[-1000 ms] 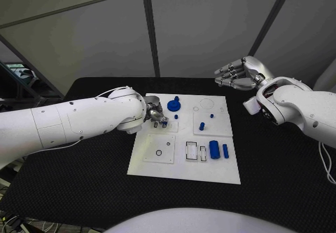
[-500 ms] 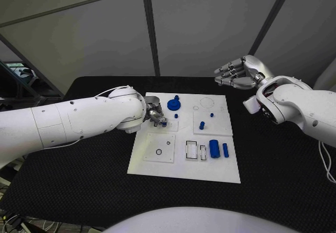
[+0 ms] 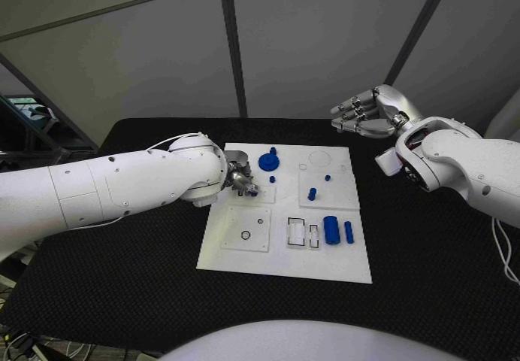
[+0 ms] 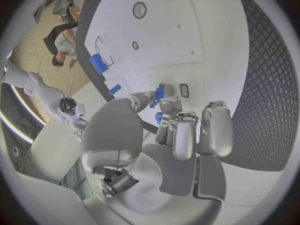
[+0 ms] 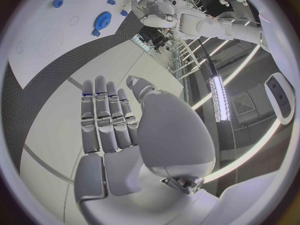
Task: Assemble the parts on the task board
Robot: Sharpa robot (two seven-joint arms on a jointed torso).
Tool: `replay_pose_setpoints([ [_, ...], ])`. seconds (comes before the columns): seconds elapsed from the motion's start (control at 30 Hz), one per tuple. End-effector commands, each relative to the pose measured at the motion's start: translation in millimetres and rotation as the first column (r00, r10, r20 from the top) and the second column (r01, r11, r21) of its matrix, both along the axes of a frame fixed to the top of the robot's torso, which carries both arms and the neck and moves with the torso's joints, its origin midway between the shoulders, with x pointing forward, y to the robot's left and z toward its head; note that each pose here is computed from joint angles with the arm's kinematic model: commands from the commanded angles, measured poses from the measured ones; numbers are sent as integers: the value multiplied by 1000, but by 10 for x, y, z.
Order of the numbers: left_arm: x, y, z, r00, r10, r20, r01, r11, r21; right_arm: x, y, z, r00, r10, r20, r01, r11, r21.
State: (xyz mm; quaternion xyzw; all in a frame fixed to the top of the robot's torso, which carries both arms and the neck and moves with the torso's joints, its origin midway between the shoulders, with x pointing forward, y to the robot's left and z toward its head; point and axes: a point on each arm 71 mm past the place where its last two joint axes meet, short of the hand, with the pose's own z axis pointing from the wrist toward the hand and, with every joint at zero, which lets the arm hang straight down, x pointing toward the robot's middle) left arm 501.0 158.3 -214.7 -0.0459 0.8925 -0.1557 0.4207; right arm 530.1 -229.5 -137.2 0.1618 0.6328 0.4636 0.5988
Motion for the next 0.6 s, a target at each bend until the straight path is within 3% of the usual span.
replay_pose_setpoints([
  [0.03, -20, 5, -35, 1000, -16, -24, 16, 999, 30, 0, 14, 13, 1000, 10, 3, -10, 1000, 0],
  [0.6, -25, 35, -46, 999, -13, -30, 14, 999, 36, 4, 19, 11, 1000, 11, 3, -11, 1000, 0],
])
